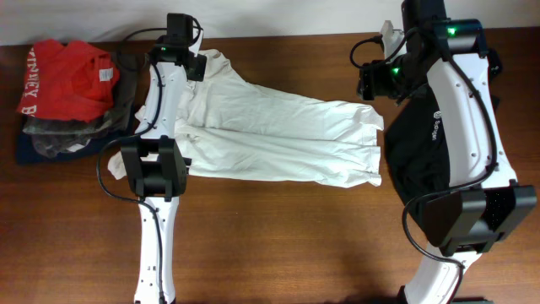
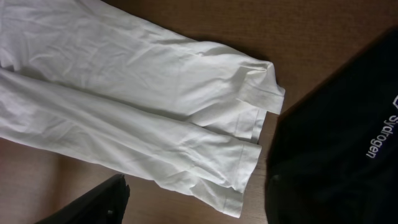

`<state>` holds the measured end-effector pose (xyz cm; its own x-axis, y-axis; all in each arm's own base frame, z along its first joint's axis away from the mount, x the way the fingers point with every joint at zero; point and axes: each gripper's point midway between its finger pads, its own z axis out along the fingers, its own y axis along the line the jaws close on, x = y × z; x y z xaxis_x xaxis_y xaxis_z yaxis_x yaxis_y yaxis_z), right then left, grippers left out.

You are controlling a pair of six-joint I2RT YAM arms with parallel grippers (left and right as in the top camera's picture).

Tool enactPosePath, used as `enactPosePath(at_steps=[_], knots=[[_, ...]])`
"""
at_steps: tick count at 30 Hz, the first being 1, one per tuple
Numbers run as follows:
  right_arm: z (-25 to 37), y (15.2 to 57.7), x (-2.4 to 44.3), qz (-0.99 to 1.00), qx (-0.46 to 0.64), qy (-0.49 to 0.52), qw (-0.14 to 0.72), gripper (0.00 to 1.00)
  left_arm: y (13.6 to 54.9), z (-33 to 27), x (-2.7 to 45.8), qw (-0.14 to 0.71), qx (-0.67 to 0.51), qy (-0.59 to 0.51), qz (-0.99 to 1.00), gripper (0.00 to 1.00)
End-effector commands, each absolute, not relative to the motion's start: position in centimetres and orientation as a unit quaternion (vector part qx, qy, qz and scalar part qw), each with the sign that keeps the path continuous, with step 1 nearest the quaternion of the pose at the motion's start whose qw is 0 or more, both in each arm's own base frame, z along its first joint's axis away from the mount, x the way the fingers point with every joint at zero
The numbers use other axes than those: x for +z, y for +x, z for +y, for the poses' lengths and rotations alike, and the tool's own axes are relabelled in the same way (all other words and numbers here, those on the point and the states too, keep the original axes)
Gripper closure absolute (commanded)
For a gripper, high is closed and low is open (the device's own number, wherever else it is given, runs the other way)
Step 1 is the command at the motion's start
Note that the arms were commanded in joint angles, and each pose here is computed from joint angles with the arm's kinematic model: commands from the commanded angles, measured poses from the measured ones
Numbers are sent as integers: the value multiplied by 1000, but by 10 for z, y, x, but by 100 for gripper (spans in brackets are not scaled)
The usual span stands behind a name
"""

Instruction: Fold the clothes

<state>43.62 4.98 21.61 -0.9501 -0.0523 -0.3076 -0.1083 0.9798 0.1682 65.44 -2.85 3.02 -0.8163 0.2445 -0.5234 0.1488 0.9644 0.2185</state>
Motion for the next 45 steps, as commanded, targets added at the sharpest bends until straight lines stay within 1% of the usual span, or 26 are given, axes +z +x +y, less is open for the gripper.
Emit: enactPosePath(at_steps=[1, 6, 7, 12, 14, 15, 16, 20, 23, 25, 30, 33, 37, 41, 45], knots=[[50, 439, 216, 983, 87, -46, 156, 24, 654, -27, 15, 276, 82, 108, 952, 72], [50, 439, 216, 983, 87, -46, 156, 24, 649, -31, 5, 262, 70, 113, 956, 73], [50, 439, 216, 983, 87, -46, 156, 24, 648, -31, 4, 260, 70, 113, 956, 75], [50, 439, 216, 983, 87, -46, 156, 24, 645, -30, -3, 250, 70, 114, 959, 81], [50, 439, 216, 983, 87, -46, 156, 24, 644, -30, -5, 248, 70, 114, 960, 88], [50, 439, 216, 983, 87, -46, 156, 24, 644, -30, -5, 248, 70, 114, 960, 96], [50, 439, 216, 983, 87, -46, 156, 24, 644, -29, -5, 248, 71, 113, 959, 99], [50, 439, 216, 983, 87, -46, 156, 24, 647, -25, 0, 255, 84, 109, 957, 99], [50, 439, 216, 983, 87, -46, 156, 24, 649, -23, 14, 262, 89, 100, 956, 99], [50, 439, 216, 983, 87, -46, 156, 24, 649, -23, 30, 270, 89, 98, 954, 99], [50, 441, 217, 982, 87, -47, 160, 24, 646, -24, 89, 296, 88, 94, 946, 99], [50, 442, 217, 982, 87, -47, 163, 24, 636, -27, 120, 303, 85, 89, 945, 99], [50, 447, 216, 981, 87, -47, 169, 24, 620, -29, 146, 296, 78, 78, 949, 99], [48, 453, 202, 983, 83, -44, 157, 25, 604, -29, 155, 278, 77, 78, 954, 99], [44, 462, 171, 988, 71, -41, 130, 25, 591, -28, 161, 260, 78, 80, 959, 99]])
